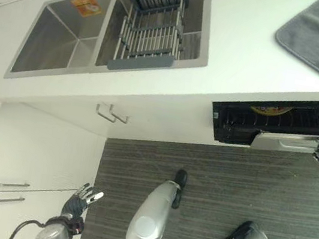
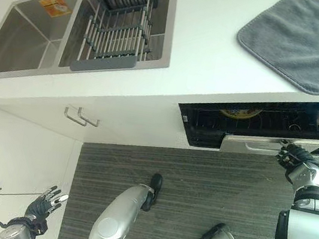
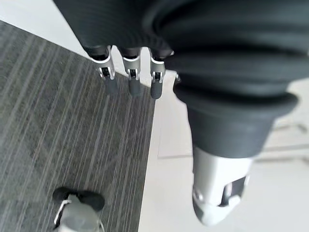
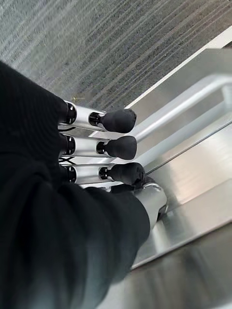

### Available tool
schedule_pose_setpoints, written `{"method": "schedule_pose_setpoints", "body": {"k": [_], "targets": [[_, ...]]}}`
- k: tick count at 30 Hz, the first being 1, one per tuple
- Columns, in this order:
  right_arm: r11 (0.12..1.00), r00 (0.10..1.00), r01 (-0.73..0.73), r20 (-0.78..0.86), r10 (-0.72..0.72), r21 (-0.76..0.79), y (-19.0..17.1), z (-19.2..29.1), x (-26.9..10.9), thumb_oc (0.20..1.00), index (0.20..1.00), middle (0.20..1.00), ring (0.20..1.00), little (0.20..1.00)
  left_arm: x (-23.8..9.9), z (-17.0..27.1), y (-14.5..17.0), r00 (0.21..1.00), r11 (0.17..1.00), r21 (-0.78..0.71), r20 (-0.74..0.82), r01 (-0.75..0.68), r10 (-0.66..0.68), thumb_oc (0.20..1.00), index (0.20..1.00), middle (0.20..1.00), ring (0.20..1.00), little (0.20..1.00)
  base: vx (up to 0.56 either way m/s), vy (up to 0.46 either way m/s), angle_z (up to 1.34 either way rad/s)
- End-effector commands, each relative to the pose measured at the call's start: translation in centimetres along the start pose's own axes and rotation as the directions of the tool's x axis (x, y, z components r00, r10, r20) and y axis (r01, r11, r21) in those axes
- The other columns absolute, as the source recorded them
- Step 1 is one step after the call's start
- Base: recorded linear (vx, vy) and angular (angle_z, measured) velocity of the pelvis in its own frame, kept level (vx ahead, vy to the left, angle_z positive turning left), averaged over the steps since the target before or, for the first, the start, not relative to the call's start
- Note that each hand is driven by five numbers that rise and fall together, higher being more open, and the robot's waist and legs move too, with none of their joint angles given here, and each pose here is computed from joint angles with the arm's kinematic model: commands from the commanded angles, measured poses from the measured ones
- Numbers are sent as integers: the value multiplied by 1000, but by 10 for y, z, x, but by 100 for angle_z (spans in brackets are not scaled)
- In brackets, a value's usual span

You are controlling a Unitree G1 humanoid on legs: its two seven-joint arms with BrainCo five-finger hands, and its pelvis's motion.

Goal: Place the dishes in the dishwasher.

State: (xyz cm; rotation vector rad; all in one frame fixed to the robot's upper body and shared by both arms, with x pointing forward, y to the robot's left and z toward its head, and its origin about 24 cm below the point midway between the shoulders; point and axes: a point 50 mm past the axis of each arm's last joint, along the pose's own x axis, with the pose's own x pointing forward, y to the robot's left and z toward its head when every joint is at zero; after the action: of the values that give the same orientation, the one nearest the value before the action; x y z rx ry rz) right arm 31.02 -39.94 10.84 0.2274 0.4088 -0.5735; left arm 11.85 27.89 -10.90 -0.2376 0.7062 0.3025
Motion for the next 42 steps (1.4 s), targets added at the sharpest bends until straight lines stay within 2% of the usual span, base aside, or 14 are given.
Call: {"method": "schedule_pose_setpoints", "body": {"k": [1,8,13,22,25,31,38,41,42], "targets": [[989,951,-140,272,145,-38,43,91,-19,200,200,200,200,200,-12,-1,34,996,995,43,-27,-85,86,1000,1000,1000,1000,1000,183,81,32],[997,916,-11,398,42,-82,20,153,-49,200,200,200,200,200,-31,-33,63,966,978,48,-155,-201,206,1000,1000,1000,1000,1000,120,111,19],[995,897,12,441,33,-99,13,174,-62,200,200,200,200,200,-40,-42,73,952,975,62,-210,-213,222,1000,1000,1000,1000,1000,81,109,14],[985,919,10,389,58,-170,1,160,-57,200,200,200,200,200,-41,-45,63,969,988,48,-193,-144,151,1000,1000,1000,1000,1000,27,66,1],[966,907,24,413,88,-258,0,140,-46,200,200,200,200,200,-41,-45,57,979,993,37,-168,-113,117,1000,1000,1000,1000,1000,12,39,-3],[964,905,-61,393,162,-259,11,54,-22,200,200,200,200,200,-33,-20,48,998,998,28,-27,-58,59,1000,1000,1000,1000,1000,-107,-101,-5],[956,868,-103,444,222,-275,16,-26,-30,200,200,200,200,200,-33,10,55,989,997,-7,125,-77,77,1000,1000,1000,1000,1000,-104,-126,-19],[954,878,-137,413,242,-267,21,-50,-34,200,200,200,200,200,-33,12,54,986,998,-4,155,-63,63,1000,1000,1000,1000,1000,-66,12,-12],[955,890,-157,382,247,-253,20,-61,-34,388,388,388,388,388,-33,13,52,985,998,3,164,-56,55,1000,1000,1000,1000,1000,-34,82,-16]]}}
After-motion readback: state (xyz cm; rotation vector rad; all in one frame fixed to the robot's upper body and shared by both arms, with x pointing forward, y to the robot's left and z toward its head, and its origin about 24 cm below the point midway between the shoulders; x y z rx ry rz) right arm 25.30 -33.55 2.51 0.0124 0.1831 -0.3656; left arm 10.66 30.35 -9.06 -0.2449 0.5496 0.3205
